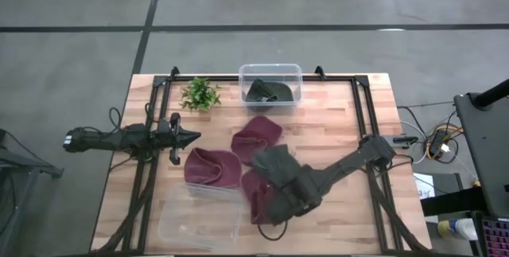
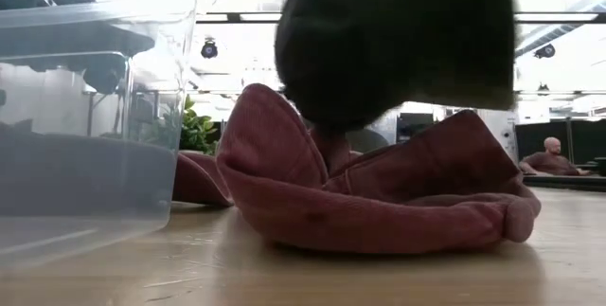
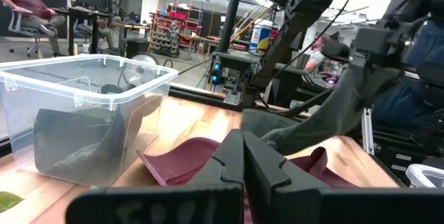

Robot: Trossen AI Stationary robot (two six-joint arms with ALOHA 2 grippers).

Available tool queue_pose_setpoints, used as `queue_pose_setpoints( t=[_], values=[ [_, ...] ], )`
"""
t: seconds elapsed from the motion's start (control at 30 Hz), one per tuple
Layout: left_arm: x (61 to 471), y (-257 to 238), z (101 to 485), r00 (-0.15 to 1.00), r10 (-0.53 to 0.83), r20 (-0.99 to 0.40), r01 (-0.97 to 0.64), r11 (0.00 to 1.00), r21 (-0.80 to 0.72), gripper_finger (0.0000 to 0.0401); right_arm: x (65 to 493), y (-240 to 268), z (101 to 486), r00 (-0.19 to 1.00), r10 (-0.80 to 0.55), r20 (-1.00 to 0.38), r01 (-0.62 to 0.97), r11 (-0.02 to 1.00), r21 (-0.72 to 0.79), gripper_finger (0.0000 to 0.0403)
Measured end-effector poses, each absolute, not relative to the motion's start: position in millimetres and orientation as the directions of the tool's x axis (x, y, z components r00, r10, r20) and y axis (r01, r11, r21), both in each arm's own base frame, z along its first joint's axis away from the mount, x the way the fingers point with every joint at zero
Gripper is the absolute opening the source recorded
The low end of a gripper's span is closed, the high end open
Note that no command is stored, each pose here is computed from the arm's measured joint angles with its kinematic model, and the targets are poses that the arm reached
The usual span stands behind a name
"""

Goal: Pick & Place hat
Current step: Put the green cap into the top transparent bin

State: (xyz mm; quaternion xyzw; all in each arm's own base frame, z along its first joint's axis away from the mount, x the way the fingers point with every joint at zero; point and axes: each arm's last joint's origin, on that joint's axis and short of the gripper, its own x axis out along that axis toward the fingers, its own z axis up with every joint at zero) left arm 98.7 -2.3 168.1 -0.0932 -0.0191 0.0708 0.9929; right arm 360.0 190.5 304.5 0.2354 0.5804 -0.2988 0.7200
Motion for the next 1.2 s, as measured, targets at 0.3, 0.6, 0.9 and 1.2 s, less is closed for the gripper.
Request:
queue_pose_setpoints(
  t=[0.3,0.6,0.9,1.2],
  values=[
    [99,-2,168,0.989,0.144,0.024,-0.138,0.973,-0.188,0.0,380,141,320,0.264,-0.412,-0.872,0.478,0.841,-0.253,0.0012],
    [99,-2,168,0.989,0.144,0.023,-0.138,0.973,-0.187,0.0,397,76,343,0.286,-0.698,-0.656,0.185,0.712,-0.677,0.0012],
    [99,-2,168,0.989,0.144,0.023,-0.137,0.973,-0.188,0.0,396,4,357,0.17,-0.804,-0.569,0.141,0.591,-0.794,0.0013],
    [99,-2,168,0.989,0.144,0.023,-0.138,0.973,-0.187,0.0,369,-51,387,0.111,-0.793,-0.599,0.155,0.609,-0.778,0.0013]
  ],
)
